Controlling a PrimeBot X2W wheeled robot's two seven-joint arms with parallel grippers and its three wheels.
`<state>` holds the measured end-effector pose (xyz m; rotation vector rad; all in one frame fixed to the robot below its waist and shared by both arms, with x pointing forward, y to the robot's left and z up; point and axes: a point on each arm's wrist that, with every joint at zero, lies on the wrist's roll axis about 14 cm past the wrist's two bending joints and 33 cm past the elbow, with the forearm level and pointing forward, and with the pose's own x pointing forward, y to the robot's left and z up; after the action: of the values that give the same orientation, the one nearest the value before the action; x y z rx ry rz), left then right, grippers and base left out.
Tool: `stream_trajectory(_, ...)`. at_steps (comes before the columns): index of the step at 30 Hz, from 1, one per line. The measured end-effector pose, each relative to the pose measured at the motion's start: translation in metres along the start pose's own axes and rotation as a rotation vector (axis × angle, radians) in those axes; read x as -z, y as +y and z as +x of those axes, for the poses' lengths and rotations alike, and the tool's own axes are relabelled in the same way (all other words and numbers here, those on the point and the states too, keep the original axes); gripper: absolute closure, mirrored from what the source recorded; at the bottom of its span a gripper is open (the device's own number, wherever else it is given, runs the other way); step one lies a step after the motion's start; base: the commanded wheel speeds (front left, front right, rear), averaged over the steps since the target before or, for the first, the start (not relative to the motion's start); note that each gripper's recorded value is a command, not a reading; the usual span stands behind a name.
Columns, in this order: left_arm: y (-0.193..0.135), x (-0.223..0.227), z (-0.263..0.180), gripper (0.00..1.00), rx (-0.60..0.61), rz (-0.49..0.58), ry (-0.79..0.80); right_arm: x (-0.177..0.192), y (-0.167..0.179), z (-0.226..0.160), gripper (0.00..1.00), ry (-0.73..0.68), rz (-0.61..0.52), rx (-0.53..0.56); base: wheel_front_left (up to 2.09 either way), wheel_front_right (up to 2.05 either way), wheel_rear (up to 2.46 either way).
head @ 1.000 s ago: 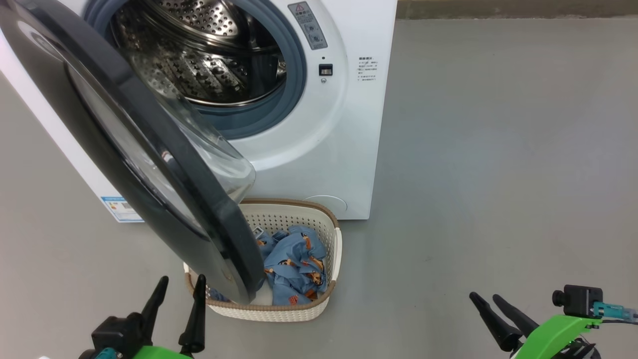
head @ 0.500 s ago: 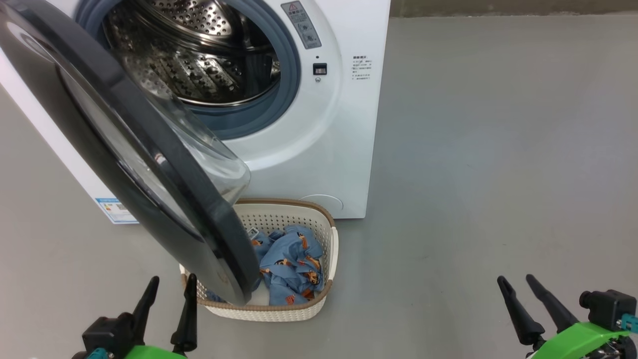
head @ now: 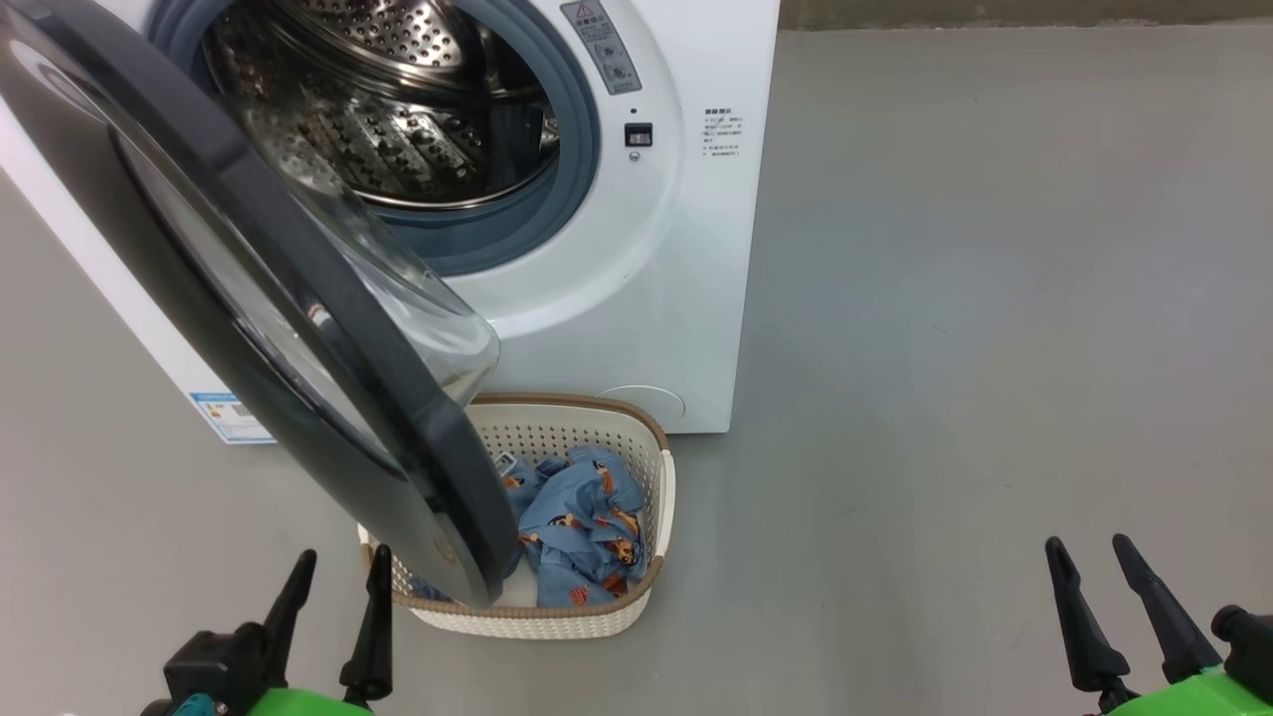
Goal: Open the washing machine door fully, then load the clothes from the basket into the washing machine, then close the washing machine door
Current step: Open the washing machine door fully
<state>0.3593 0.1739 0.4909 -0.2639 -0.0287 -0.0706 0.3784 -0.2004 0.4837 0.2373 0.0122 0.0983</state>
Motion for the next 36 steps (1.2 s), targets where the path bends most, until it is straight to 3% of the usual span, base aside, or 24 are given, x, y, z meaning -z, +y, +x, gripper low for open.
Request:
stream_trajectory(16, 0.000, -0.002, -0.001, 0.00, -0.002, 0.000, -0.007, 0.018, -0.009, -0.017, 0.00, 0.053, -0.019, 0.040, 0.00, 0.00, 0.00)
stream_trajectory(17, 0.000, -0.003, -0.001, 0.13, -0.002, -0.001, -0.008, 0.018, -0.009, -0.017, 0.00, 0.053, -0.019, 0.041, 0.00, 0.00, 0.00)
stream_trajectory(18, 0.001, -0.004, -0.001, 0.81, -0.005, -0.002, -0.013, 0.018, -0.009, -0.017, 0.00, 0.053, -0.019, 0.041, 0.00, 0.00, 0.00)
stream_trajectory(19, 0.002, -0.007, 0.000, 1.00, -0.009, -0.006, -0.022, 0.018, -0.009, -0.017, 0.00, 0.052, -0.019, 0.041, 0.00, 0.00, 0.00)
stream_trajectory(24, 0.009, -0.039, 0.002, 1.00, -0.034, -0.027, -0.126, 0.016, -0.009, -0.017, 0.00, 0.046, -0.019, 0.042, 0.00, 0.00, 0.00)
stream_trajectory(29, 0.008, -0.099, 0.006, 1.00, -0.033, -0.052, -0.318, 0.014, -0.010, -0.017, 0.00, 0.041, -0.025, 0.042, 0.00, 0.00, 0.00)
stream_trajectory(36, -0.055, -0.191, -0.006, 1.00, 0.170, -0.049, -0.614, 0.016, -0.012, -0.017, 0.00, 0.047, -0.024, 0.048, 0.00, 0.00, 0.00)
